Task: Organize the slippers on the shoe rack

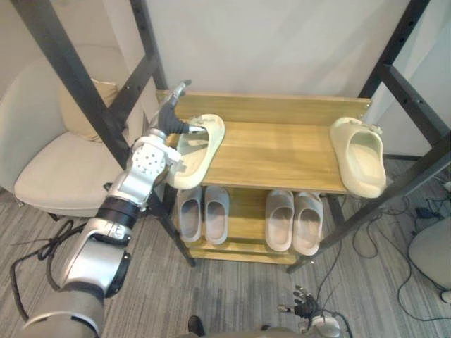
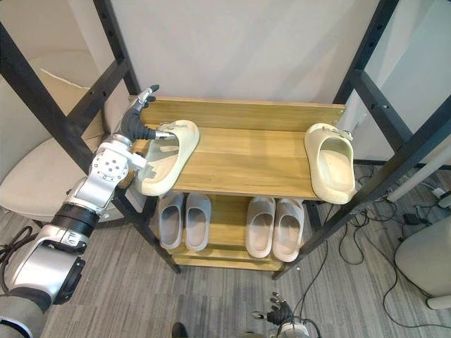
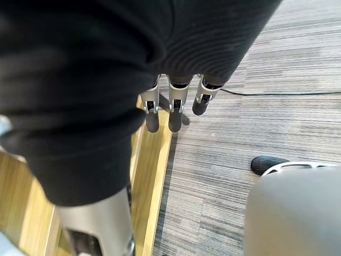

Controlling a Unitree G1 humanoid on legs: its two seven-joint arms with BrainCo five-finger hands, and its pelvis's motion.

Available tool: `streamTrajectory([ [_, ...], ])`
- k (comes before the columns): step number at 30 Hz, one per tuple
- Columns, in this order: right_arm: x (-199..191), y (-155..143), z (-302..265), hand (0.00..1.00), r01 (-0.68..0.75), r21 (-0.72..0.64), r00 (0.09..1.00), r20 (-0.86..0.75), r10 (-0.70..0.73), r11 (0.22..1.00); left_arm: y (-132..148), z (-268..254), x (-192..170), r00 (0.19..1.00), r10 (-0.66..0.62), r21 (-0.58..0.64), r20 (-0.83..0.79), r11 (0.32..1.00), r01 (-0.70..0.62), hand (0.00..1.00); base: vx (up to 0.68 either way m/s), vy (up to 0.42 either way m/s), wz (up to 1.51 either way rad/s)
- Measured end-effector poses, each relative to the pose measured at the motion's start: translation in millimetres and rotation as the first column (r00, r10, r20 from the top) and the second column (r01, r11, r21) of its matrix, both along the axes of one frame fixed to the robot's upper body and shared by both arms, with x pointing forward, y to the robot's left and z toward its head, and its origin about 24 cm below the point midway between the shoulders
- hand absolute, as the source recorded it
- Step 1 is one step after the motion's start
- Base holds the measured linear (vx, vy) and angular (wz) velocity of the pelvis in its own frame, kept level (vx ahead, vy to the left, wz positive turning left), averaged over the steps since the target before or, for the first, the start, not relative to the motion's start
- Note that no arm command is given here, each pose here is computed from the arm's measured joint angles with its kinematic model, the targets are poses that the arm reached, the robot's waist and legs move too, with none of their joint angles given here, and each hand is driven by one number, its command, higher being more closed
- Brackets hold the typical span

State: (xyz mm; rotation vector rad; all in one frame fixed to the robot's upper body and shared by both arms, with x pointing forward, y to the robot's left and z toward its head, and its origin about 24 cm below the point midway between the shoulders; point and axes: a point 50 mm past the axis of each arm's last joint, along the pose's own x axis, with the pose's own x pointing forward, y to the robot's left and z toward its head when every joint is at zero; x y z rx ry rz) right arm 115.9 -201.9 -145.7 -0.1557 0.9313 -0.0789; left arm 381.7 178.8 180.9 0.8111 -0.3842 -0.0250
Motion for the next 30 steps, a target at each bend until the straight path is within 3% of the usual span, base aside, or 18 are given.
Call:
streamTrajectory([
  [12,2.8,-0.6,0.2,0.0,0.005,-0.006,1.0,0.003,-0.005,1.0,9.6,-8.3,7.6,0.995,0.092,0.174,-0.04,0.981,-0.084,0.0,0.0,0.0,-0.01],
  [13,2.8,-0.6,0.2,0.0,0.005,-0.006,1.0,0.002,-0.005,1.0,10.2,-9.0,7.8,0.994,0.102,0.187,-0.043,0.978,-0.093,1.0,0.0,0.0,0.0],
  [30,3.6,-0.6,-1.1,0.0,0.018,-0.007,1.0,-0.007,-0.018,1.0,6.2,-9.8,8.9,0.994,0.097,0.198,-0.046,0.976,-0.086,1.0,0.0,0.0,0.0],
])
